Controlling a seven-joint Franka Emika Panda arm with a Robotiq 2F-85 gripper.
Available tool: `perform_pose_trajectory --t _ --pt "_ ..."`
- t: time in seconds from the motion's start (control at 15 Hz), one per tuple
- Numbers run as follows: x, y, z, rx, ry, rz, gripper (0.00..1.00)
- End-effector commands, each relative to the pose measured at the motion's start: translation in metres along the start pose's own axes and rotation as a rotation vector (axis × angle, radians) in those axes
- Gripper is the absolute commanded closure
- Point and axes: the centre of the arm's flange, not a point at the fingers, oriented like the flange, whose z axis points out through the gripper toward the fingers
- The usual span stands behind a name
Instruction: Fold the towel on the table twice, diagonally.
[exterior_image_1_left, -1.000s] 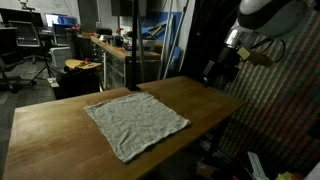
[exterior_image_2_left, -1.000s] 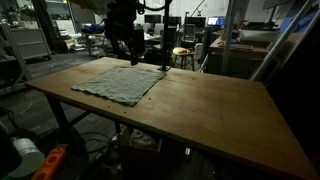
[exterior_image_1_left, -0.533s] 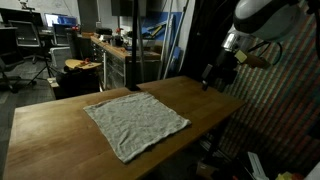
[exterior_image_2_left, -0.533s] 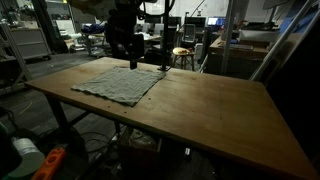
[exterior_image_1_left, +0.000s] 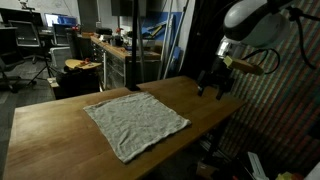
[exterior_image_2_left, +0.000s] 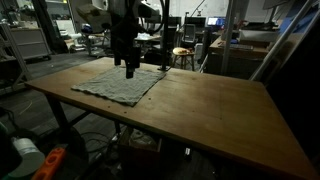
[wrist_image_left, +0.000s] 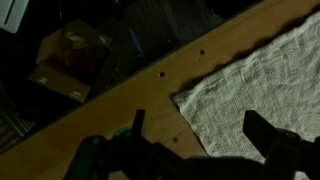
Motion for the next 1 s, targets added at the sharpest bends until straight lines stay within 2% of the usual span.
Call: perform_pose_trajectory --t 0.0,0.2,0.47,0.67,0.93 --pt "0.025 -0.015 0.014 0.014 -0.036 0.125 0.00" --pt "0.033 -0.021 0.025 0.046 -0.066 0.127 0.00" --pt "0.040 -0.022 0.036 0.186 -0.029 0.076 0.00" --pt "0.046 -0.020 0.047 0.260 -0.012 0.052 0.00" --pt "0.049 -0.019 0.072 0.285 -0.058 0.027 0.00"
